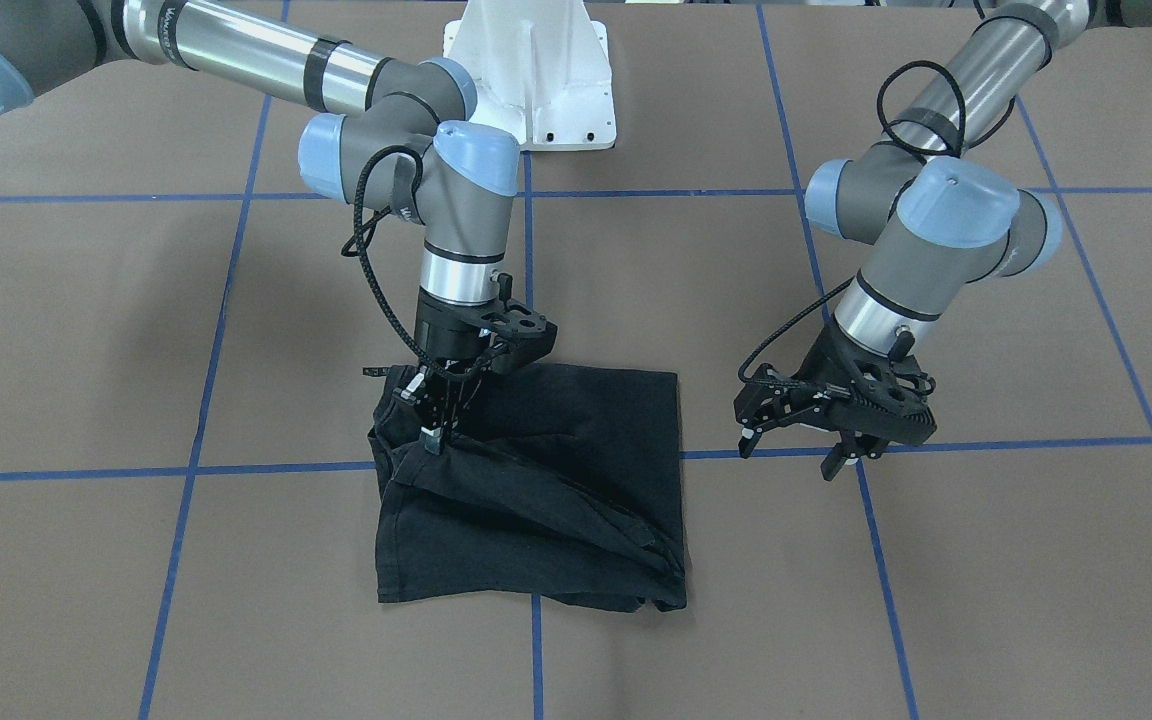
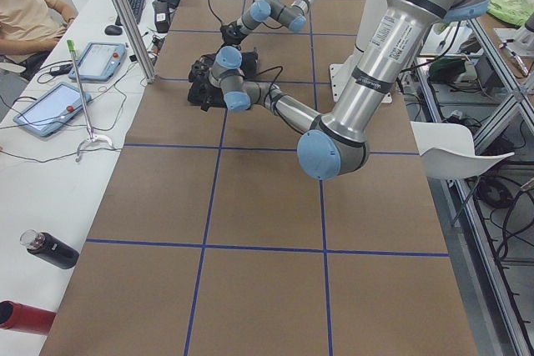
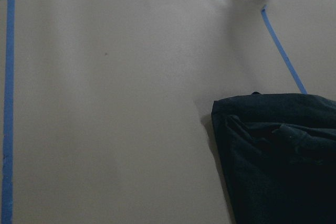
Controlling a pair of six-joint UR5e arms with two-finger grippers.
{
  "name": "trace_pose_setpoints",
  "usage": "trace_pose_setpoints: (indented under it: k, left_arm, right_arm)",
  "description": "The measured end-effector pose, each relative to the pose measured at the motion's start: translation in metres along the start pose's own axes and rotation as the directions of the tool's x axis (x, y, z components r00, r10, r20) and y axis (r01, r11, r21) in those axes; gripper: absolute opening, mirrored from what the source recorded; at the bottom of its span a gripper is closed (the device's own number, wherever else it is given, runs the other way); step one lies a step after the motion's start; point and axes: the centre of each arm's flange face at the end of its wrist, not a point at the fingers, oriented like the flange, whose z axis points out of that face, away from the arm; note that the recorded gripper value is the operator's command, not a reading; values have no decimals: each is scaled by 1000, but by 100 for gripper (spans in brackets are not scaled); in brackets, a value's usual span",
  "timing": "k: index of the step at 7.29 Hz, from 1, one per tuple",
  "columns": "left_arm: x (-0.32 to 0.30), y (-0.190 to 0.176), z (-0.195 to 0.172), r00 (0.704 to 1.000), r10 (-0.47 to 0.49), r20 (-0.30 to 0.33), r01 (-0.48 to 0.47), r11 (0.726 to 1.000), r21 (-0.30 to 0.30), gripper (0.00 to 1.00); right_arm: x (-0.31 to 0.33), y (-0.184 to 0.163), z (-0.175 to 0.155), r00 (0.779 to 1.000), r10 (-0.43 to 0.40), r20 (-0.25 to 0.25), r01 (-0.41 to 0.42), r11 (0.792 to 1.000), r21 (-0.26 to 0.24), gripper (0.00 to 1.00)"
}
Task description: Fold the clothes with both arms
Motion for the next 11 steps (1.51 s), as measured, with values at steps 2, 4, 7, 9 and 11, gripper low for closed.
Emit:
trace_pose_setpoints:
  k: [2,4,7,9,11]
  left_arm:
    - [-1,0,0,1000,-1,3,1,1000,1,100]
    - [-2,0,0,1000,-7,3,7,1000,1,100]
    - [-1,0,0,1000,-12,2,12,1000,1,100]
    - [0,0,-1,1000,-12,1,12,1000,2,100]
    - [-3,1,-3,1000,-8,11,8,1000,-6,100]
  right_arm:
    - [-4,-30,38,999,42,-11,-42,999,16,87]
    - [-8,-43,55,996,89,-12,-88,996,17,92]
    - [38,-38,75,994,110,-19,-111,994,-8,92]
    - [76,-47,63,984,156,83,-155,988,-16,99]
    - [115,-45,49,945,236,227,-232,972,-47,99]
